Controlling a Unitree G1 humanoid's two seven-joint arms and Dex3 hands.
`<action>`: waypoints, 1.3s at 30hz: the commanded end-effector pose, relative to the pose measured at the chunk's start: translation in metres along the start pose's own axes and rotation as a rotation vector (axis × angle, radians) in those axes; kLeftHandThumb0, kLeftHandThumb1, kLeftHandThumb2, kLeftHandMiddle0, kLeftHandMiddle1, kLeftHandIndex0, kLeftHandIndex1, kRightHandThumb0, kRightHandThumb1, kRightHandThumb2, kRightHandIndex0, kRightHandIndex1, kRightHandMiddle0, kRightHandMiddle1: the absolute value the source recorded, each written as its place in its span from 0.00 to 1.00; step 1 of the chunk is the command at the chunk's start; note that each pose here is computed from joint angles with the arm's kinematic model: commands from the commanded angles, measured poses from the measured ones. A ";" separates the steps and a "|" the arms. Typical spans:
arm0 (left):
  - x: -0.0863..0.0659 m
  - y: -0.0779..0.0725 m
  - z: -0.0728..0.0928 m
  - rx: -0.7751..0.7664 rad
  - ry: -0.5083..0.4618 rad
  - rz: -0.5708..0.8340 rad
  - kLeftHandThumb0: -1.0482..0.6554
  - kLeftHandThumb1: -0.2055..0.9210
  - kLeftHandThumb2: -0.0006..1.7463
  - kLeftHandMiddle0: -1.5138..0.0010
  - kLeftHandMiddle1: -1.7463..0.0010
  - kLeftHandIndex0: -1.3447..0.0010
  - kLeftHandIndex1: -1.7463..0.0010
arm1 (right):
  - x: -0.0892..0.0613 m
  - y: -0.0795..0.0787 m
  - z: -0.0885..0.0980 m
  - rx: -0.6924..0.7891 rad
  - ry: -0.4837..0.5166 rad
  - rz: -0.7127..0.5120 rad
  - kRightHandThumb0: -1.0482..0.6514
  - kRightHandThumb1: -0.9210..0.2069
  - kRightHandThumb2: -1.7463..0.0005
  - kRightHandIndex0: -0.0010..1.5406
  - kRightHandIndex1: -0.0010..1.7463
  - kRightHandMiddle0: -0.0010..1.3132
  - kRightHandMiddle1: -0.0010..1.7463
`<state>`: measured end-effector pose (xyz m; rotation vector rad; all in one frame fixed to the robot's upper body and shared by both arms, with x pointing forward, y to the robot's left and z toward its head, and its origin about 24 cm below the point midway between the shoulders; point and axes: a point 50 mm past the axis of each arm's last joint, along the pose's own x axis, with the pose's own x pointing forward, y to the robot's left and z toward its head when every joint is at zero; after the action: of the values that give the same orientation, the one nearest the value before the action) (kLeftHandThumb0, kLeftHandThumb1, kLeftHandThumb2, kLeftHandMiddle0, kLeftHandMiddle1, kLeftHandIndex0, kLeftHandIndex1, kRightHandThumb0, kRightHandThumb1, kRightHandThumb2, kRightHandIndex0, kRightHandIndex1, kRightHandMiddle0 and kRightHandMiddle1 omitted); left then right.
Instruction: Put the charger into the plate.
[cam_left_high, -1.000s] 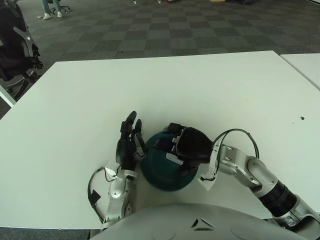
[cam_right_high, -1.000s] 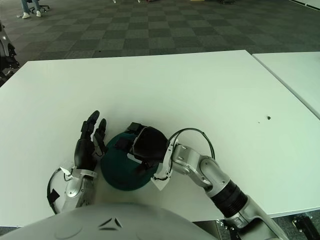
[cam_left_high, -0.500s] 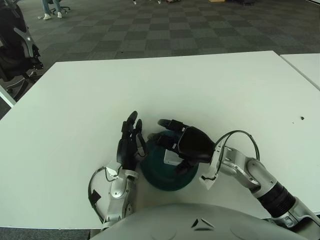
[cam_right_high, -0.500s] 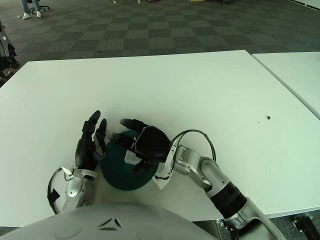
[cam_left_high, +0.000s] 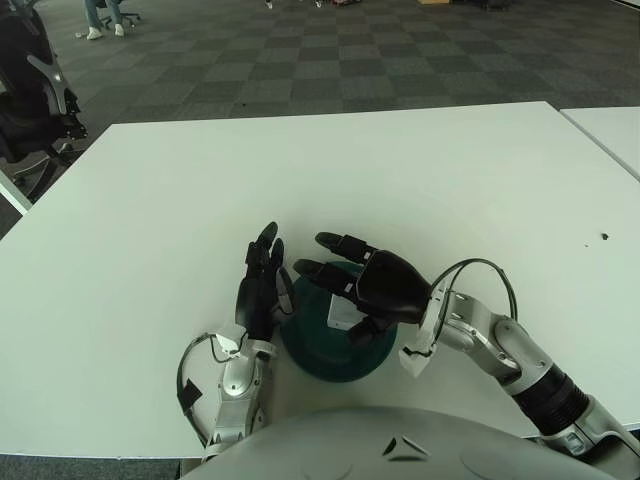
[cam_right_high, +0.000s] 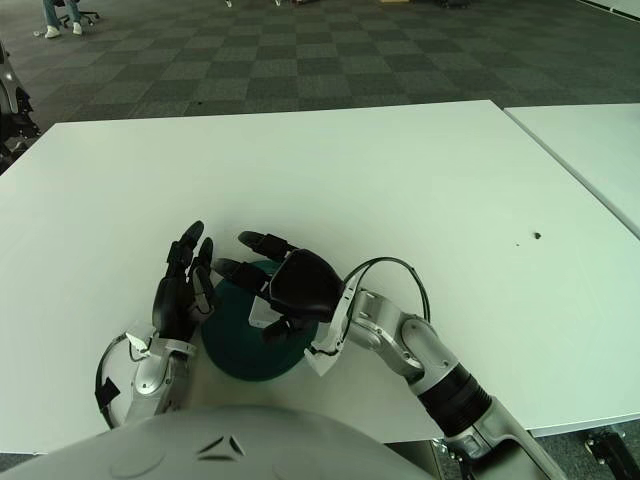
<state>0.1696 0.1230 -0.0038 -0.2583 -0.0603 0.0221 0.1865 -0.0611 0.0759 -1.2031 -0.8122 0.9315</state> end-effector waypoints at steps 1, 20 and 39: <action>-0.007 -0.004 -0.012 -0.035 0.070 0.015 0.08 1.00 0.60 0.93 1.00 1.00 0.83 | -0.005 -0.029 0.003 -0.007 0.018 -0.066 0.02 0.00 0.37 0.00 0.00 0.00 0.00; -0.017 0.002 -0.018 0.009 0.142 0.045 0.05 1.00 0.56 0.89 0.99 1.00 0.72 | -0.012 -0.013 -0.023 0.722 0.440 -0.379 0.06 0.00 0.39 0.11 0.02 0.04 0.03; -0.019 0.006 -0.021 -0.004 0.149 0.072 0.06 1.00 0.56 0.91 1.00 1.00 0.66 | -0.050 0.010 -0.060 1.193 0.699 -0.717 0.07 0.00 0.40 0.14 0.00 0.01 0.17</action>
<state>0.1644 0.1237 -0.0054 -0.2430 -0.0308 0.0425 0.2172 -0.1161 0.0597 -0.0752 -0.0420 0.2726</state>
